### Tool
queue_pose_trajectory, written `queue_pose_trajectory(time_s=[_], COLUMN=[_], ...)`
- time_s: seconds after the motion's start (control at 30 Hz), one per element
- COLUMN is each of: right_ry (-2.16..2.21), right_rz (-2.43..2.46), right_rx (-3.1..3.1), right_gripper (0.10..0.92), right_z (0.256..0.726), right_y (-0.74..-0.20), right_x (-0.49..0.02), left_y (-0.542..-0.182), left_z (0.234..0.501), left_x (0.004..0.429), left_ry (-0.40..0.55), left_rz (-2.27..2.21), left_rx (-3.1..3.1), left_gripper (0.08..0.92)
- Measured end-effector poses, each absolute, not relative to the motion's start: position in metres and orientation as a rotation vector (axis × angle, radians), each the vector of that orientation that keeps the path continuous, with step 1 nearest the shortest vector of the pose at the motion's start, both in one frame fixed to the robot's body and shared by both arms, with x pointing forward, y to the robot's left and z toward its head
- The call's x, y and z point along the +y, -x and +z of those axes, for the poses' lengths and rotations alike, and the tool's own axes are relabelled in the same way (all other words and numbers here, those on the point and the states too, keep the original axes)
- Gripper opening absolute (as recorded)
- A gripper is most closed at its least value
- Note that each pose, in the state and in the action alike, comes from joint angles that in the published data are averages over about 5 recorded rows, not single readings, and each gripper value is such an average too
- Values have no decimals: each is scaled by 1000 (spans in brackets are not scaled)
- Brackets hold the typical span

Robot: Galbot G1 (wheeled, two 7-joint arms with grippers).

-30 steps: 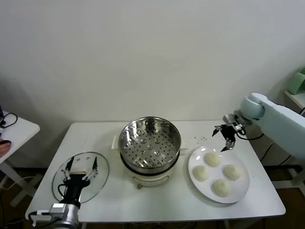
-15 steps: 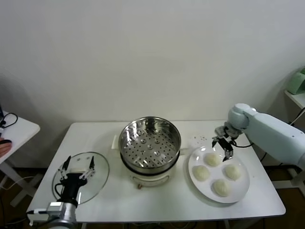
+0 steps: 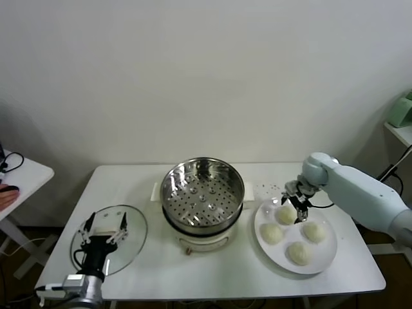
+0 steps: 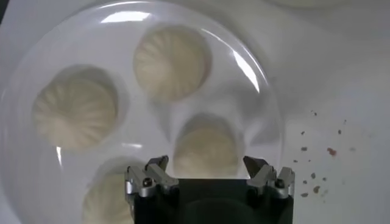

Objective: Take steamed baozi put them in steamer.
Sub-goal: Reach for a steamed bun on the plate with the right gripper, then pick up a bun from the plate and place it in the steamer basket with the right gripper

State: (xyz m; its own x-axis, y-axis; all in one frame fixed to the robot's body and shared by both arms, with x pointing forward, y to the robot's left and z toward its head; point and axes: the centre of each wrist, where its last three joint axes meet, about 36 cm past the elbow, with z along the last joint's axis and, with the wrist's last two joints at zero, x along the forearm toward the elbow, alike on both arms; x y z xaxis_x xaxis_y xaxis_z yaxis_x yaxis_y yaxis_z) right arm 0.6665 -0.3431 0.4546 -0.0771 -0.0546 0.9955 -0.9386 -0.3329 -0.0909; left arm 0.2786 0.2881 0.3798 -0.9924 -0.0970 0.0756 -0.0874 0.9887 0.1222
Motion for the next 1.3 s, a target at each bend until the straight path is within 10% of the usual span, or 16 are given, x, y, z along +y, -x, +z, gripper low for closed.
queue_pose_trajectory(time_s=[0.83, 1.3], right_ry=[-1467, -1551], right_rz=[1530, 2038], right_rx=[-1115, -877], right_gripper=[636, 637], right_z=[464, 591], right_y=[-672, -682], right_x=[-342, -284], left_y=[-279, -278], left_z=[382, 388], left_x=[288, 289], left_ry=[-139, -151], left_rz=[-179, -192], left_rx=[-3055, -3055], left_gripper=[823, 823])
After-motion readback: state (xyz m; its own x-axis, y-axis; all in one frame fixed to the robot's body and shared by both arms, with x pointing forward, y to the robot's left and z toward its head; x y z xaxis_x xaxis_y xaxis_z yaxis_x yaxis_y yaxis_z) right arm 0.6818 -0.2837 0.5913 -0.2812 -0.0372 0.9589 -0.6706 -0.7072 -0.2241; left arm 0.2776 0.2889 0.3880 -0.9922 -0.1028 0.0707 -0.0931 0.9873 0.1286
